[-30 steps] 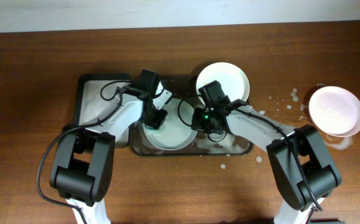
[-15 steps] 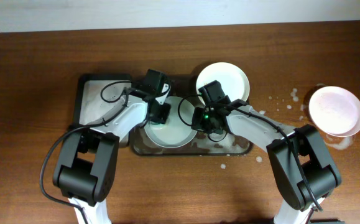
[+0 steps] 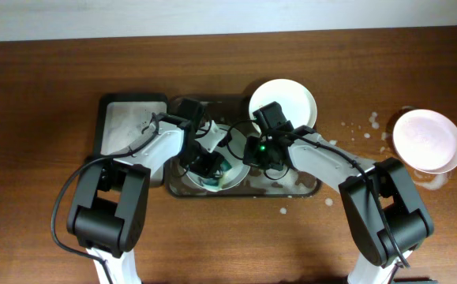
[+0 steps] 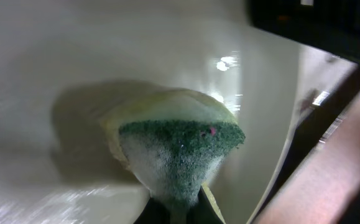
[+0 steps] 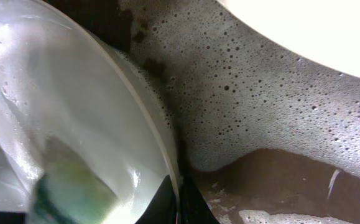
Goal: Clean dirty plates on tray and stack at the side
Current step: 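Scrub the pale green plate with the sponge while the right gripper holds it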
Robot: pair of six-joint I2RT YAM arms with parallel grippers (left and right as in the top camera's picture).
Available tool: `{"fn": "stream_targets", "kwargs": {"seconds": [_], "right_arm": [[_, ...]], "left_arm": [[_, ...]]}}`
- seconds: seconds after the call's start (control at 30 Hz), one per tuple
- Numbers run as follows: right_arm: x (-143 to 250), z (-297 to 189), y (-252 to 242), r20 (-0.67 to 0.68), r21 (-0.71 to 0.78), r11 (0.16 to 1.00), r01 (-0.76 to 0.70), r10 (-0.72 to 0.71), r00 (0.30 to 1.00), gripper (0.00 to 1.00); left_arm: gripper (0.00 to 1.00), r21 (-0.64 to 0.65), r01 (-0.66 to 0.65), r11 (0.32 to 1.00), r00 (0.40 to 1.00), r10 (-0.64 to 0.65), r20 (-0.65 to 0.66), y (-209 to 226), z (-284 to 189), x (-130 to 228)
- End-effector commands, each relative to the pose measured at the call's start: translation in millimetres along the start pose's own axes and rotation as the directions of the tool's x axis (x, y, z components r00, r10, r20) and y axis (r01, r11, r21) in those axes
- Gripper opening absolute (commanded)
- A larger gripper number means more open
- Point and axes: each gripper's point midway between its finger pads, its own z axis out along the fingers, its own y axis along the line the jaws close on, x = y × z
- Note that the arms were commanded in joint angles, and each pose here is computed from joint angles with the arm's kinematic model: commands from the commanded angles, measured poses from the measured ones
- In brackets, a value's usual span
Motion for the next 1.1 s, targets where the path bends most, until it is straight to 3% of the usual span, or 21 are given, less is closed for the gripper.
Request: {"fn": "stream_targets", "kwargs": {"seconds": [0.0,0.13,0.2,0.4,0.5,0.57,0.63,0.7,0.83,1.0,1.07], "right_arm": [[3.1,3.1,7.8,-0.025,-0.036,0.999,-0.003,0.003,1.0,0.04],[2.9,3.1,7.4,-0.023,-0.033,0.999,0.0,-0.001,1.0,0.04],[2.8,3.1,7.4,-0.023,-0.033,0.999,0.0,-0.001,1.0,0.04],[1.8,3.2,6.1,-0.017,-0.025,1.0,0.0,-0.001,1.0,0.04],[2.2,3.2,5.4,-0.018,-0.022,1.0,0.0,0.0,1.0,0.04],[2.2,3.2,5.2,-0.018,-0.021,1.0,0.0,0.0,1.0,0.04],[2.0,3.2,4.9,-0.016,-0.02,1.0,0.0,0.0,1.0,0.04],[2.1,3.2,4.9,-0.017,-0.02,1.0,0.0,0.0,1.0,0.04],[1.3,3.2,5.6,-0.014,-0.022,1.0,0.001,-0.001,1.0,0.04],[1.4,3.2,5.5,-0.014,-0.022,1.0,0.0,-0.001,1.0,0.04],[1.3,3.2,5.5,-0.014,-0.022,1.0,0.0,0.0,1.0,0.04]], "left_arm": [[0.0,0.1,-0.064,0.993,0.998,0.067,-0.021,-9.0,17.8,11.5],[0.0,0.037,0.053,0.998,0.999,-0.053,0.009,17.7,9.7,6.7],[0.0,-0.131,0.158,0.979,0.987,-0.154,0.039,58.0,2.5,5.2],[0.0,-0.216,0.149,0.965,0.953,-0.082,0.292,100.5,-22.2,-49.5],[0.0,-0.321,0.238,0.917,0.926,-0.115,0.359,124.3,-33.4,-59.0],[0.0,-0.307,0.241,0.921,0.934,-0.134,0.331,120.9,-29.6,-51.8],[0.0,-0.207,0.208,0.956,0.953,-0.15,0.263,100.1,-19.2,-38.9],[0.0,0.0,0.03,1.0,0.981,-0.03,0.191,55.8,-10.6,-26.2],[0.0,0.146,-0.095,0.985,0.983,0.07,0.171,25.2,-11.1,-14.1],[0.0,0.133,-0.072,0.988,0.991,0.055,0.125,27.2,-9.3,-3.8],[0.0,-0.044,-0.038,0.998,0.996,0.041,0.079,59.3,-7.3,0.2]]}}
